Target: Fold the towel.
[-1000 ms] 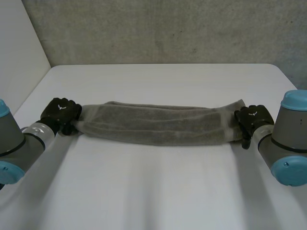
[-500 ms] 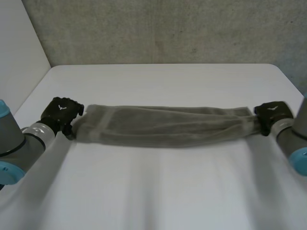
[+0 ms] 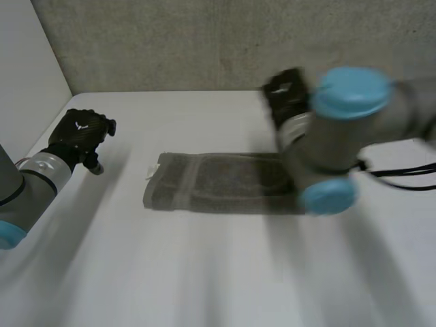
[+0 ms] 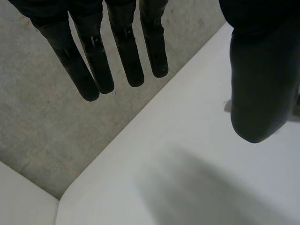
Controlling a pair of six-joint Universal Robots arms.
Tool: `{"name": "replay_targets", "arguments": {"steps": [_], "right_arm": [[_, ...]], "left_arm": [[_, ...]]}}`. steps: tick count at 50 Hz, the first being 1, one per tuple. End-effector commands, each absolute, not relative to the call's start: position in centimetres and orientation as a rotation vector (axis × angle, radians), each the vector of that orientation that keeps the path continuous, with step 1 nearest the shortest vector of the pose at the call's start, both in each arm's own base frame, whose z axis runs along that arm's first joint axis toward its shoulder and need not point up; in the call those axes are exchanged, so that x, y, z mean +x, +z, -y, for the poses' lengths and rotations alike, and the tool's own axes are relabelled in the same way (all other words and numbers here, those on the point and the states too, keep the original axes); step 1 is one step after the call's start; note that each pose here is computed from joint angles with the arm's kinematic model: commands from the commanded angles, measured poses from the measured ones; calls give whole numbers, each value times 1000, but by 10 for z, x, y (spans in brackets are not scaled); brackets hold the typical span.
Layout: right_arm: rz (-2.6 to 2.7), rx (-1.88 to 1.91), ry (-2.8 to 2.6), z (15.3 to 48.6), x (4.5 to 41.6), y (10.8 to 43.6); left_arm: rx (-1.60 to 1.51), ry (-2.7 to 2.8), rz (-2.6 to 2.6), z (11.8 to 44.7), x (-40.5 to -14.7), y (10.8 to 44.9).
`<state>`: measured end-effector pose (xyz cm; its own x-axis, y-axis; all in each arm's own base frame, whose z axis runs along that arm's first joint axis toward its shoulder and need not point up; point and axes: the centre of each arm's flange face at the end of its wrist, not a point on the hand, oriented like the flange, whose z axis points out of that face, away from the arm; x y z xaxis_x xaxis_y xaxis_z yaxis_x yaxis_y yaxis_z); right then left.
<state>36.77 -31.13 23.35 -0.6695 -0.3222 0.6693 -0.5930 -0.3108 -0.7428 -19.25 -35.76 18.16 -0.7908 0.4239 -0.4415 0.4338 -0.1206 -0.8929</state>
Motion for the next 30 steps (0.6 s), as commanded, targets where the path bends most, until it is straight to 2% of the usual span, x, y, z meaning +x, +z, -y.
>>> {"name": "replay_targets", "arguments": {"steps": [1,4,7,11,16,21,25,30], "right_arm": [[1652,1554,2194,213,456,181],[1637,1673,2184,193,473,157],[1649,1733,2149,188,478,139],[1682,1730,2134,191,475,138],[1730,1646,2130,209,460,164],[1948,1501,2052,238,414,197],[2058,1441,2000,246,393,204],[2199,1419,1867,252,364,194]], "left_arm": [[999,-2152,-2086,357,-201,186],[991,-2148,-2089,356,-203,185],[984,-2138,-2100,355,-204,182],[995,-2135,-2107,353,-206,180],[1005,-2143,-2104,351,-209,182],[1019,-2182,-2157,340,-225,183],[1027,-2214,-2206,330,-237,184],[1045,-2293,-2273,309,-257,194]]}}
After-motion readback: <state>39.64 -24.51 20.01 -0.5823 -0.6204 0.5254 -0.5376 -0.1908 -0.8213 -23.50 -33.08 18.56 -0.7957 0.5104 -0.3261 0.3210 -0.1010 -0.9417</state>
